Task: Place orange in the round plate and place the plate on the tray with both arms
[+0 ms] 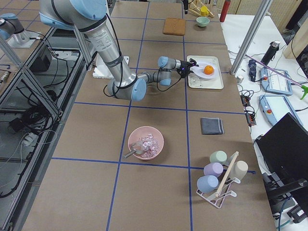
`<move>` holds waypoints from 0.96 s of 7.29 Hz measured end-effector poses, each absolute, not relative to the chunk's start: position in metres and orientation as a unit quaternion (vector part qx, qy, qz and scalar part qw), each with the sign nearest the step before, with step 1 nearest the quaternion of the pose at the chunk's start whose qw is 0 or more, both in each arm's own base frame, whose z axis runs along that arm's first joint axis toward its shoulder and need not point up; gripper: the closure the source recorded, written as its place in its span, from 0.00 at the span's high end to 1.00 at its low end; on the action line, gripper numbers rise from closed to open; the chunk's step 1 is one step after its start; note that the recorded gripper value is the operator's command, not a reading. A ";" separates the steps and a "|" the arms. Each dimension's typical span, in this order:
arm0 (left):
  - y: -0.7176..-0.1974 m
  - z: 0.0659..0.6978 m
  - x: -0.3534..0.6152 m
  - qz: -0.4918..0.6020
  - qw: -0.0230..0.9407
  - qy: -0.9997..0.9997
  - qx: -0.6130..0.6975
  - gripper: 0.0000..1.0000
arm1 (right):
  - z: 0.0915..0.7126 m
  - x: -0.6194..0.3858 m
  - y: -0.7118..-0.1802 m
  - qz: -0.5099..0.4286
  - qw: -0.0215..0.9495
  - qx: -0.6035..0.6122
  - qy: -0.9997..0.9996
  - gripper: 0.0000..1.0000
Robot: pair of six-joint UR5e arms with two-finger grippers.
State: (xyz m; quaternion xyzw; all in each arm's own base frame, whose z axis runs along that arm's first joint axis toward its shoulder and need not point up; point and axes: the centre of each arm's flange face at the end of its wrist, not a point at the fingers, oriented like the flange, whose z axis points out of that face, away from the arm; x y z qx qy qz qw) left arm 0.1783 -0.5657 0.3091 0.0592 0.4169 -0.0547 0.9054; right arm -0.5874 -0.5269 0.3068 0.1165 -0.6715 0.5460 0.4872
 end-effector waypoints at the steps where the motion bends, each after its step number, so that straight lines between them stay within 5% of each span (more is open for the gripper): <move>1: -0.566 0.309 0.178 -0.055 0.905 0.417 0.059 0.97 | 0.306 -0.578 -0.504 0.536 0.483 0.106 -0.684 1.00; 4: -0.566 0.310 0.179 -0.055 0.906 0.416 0.058 0.97 | 0.306 -0.541 -0.440 0.498 0.486 0.085 -0.714 1.00; 7: -0.566 0.310 0.178 -0.056 0.906 0.416 0.059 0.97 | 0.338 -0.479 -0.422 0.340 0.610 0.168 -0.696 1.00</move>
